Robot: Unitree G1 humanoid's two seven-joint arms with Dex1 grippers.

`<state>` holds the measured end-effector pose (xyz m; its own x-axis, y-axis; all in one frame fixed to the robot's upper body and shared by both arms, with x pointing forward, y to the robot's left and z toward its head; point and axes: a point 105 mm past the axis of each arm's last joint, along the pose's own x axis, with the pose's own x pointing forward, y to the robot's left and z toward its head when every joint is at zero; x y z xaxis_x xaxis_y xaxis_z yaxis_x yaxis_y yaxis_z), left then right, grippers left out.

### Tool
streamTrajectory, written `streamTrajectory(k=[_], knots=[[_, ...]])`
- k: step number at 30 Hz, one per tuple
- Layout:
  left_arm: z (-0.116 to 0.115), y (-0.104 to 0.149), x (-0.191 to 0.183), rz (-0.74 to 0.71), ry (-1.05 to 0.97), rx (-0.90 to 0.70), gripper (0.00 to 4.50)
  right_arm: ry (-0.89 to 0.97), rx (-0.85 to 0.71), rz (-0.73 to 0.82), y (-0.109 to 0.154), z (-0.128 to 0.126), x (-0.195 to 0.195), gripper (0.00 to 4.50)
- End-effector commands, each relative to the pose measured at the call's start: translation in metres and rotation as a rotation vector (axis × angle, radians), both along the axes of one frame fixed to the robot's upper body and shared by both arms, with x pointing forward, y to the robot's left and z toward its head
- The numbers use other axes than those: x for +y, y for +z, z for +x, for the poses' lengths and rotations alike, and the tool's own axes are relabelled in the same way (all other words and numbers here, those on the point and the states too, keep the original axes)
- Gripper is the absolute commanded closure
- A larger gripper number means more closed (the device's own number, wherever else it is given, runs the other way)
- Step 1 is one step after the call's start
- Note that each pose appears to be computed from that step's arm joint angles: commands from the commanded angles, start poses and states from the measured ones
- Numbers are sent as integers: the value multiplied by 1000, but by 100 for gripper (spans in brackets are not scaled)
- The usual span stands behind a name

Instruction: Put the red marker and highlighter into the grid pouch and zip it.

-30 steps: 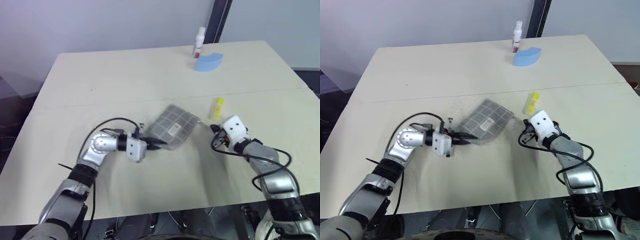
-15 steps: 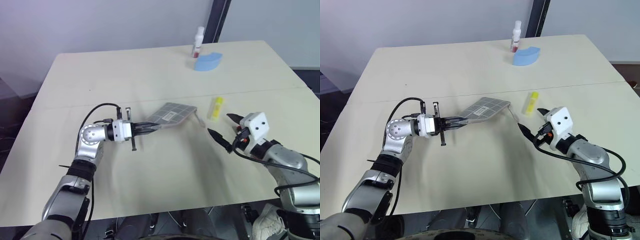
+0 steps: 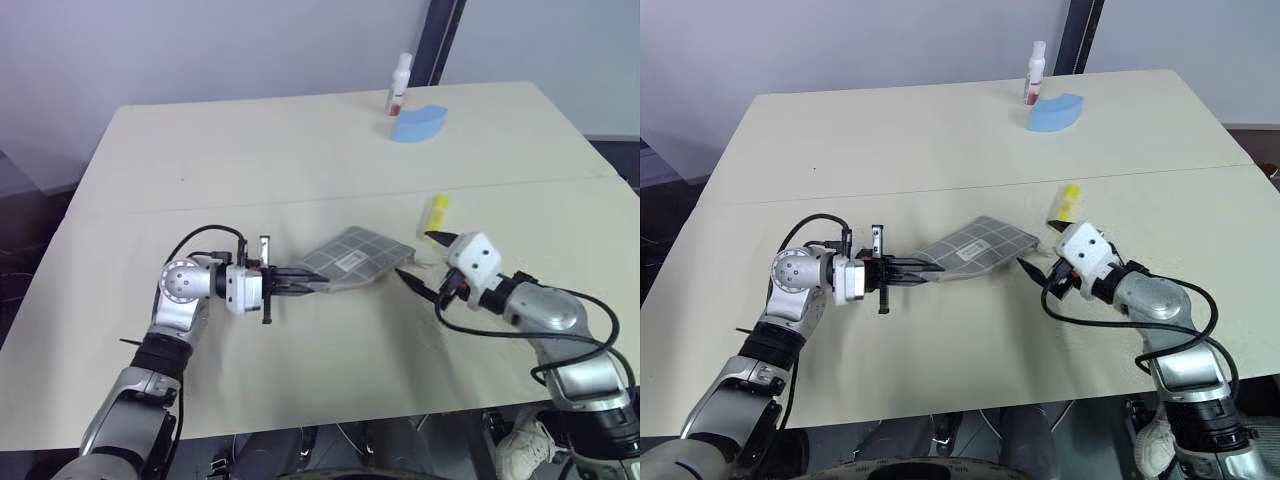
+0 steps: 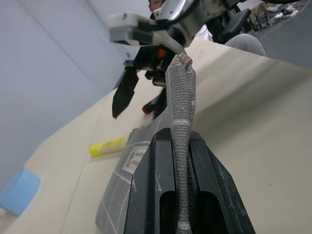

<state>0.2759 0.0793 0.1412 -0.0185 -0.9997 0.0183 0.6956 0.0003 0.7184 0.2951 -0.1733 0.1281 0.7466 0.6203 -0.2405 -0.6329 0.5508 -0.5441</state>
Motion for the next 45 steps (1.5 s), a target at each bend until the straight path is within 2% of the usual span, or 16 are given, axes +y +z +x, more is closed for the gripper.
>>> streamTrajectory(k=[1,3,5,7,8,15,16,19,23,25,34,40,43,45], knots=[[-5,6,-2,-28,-14,-22,450,82,-164,-90,12,3,12,4],[-7,6,-2,-30,-19,-21,450,90,-254,-95,22,9,19,4],[-7,7,-3,-30,-20,-21,450,120,-270,-122,18,10,25,4],[-7,6,-3,-29,-21,-22,450,145,-279,-127,16,10,30,58],[-7,6,-3,-30,-21,-22,450,147,-282,-130,16,11,31,94],[-6,5,-2,-29,-25,2,450,186,-277,-148,6,7,40,448],[-6,4,-1,-25,-29,20,450,185,-279,-147,7,6,40,448],[-3,5,1,-32,-31,87,345,172,-280,-142,8,6,38,450],[-2,1,3,-2,-19,132,135,148,-286,-158,10,8,33,450],[-1,0,3,7,4,86,37,120,-268,-167,10,10,29,450],[4,8,-1,-43,110,6,37,19,-204,-221,14,15,27,450],[3,6,-10,-58,139,2,37,34,-198,-244,12,15,34,450],[1,2,-11,-43,134,26,120,36,-195,-241,12,15,36,450],[0,0,-11,-38,131,41,224,44,-188,-245,10,14,37,450]])
